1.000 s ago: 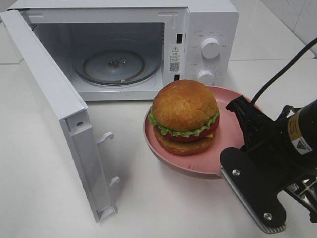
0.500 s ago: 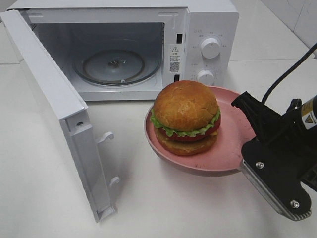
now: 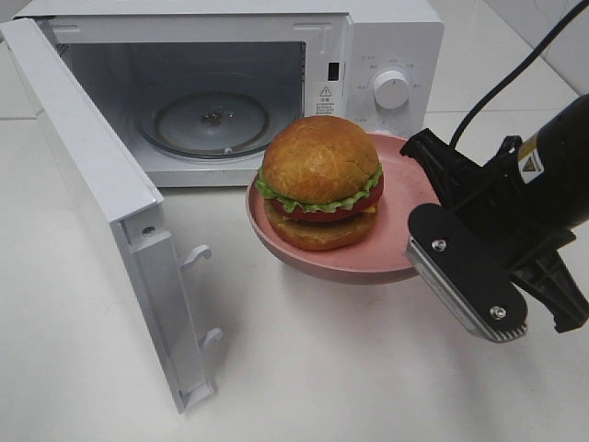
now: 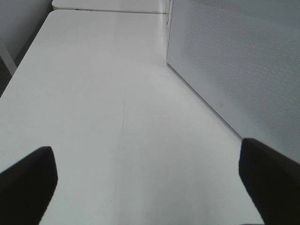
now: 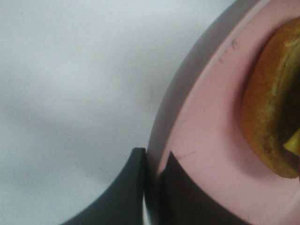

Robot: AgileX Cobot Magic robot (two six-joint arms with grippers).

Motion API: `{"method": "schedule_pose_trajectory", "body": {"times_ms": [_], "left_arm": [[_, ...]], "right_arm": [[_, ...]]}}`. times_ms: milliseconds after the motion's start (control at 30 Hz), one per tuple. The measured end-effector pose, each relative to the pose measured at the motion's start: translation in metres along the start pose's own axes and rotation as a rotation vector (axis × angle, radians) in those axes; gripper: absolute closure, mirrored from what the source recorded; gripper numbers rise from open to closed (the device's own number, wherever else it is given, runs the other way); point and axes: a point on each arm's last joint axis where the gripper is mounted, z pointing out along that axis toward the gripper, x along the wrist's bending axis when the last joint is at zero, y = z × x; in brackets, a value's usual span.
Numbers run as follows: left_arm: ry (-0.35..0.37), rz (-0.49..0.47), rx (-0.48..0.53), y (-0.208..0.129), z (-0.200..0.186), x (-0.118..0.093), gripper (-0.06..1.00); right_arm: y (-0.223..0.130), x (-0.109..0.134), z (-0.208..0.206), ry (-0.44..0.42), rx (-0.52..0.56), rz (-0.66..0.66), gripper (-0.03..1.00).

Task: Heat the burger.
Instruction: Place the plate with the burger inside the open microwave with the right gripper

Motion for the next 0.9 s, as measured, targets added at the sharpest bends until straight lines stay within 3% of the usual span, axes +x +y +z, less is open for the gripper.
{"method": "schedule_pose_trajectory", "body": {"times_ms": [900], "left_arm": [[0.000,0.000,0.000,0.000,0.000,0.000,-0.03]], "right_arm": [[0.016,-0.068,0.039,-0.014,-0.064,-0.025,0.90]]}}
